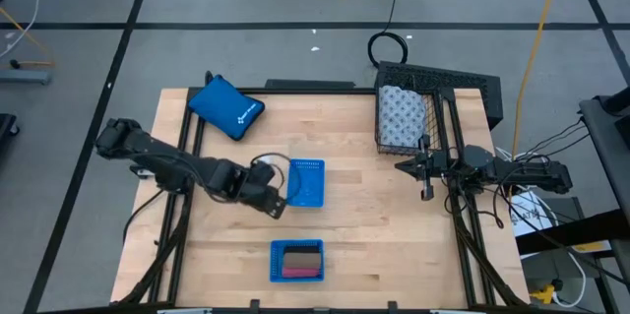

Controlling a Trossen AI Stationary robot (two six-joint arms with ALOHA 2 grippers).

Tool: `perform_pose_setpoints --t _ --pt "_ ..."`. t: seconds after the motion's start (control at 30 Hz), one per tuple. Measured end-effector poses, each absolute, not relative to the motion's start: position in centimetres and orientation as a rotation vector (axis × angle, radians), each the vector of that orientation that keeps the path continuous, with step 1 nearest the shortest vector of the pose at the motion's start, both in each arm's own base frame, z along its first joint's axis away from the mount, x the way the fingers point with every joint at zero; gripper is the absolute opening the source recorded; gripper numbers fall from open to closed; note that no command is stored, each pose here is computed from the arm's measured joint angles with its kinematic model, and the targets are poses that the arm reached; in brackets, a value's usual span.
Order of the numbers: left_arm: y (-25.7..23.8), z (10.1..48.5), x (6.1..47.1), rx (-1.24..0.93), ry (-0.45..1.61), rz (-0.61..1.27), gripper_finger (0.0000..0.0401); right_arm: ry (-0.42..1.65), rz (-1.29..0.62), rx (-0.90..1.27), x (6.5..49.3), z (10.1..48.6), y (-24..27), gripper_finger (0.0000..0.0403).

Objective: Pick & place medical supplies in basket/bin
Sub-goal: Put the bottom white pill bottle into the top blue bin

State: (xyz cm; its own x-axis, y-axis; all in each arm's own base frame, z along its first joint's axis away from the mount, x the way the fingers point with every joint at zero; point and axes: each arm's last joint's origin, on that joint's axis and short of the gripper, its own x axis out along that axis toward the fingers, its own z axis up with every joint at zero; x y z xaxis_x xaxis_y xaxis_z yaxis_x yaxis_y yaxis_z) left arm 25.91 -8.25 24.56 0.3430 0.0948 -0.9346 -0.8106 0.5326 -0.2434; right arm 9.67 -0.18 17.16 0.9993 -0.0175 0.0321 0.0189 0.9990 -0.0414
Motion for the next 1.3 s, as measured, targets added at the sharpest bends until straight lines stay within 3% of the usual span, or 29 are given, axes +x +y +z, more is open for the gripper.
perform_pose_setpoints --t 0.33,0.6,0.93,1.3 --pt "-4.0 30.6 28.8 -0.649 0.886 0.577 0.014 -0.032 -0.018 -0.041 9.7 17.2 -0.2 0.0" --pt "0.2 32.4 30.2 -0.479 0.782 0.507 0.0143 -0.032 -0.018 -0.041 9.7 17.2 -0.2 0.0" --pt "3.5 31.6 31.9 -0.42 0.835 0.432 0.0144 -0.032 -0.017 -0.041 9.7 17.2 -0.2 0.0" --pt "2.7 27.6 37.1 -0.281 1.053 0.309 0.0145 -0.033 -0.018 -0.042 9.7 17.2 -0.2 0.0"
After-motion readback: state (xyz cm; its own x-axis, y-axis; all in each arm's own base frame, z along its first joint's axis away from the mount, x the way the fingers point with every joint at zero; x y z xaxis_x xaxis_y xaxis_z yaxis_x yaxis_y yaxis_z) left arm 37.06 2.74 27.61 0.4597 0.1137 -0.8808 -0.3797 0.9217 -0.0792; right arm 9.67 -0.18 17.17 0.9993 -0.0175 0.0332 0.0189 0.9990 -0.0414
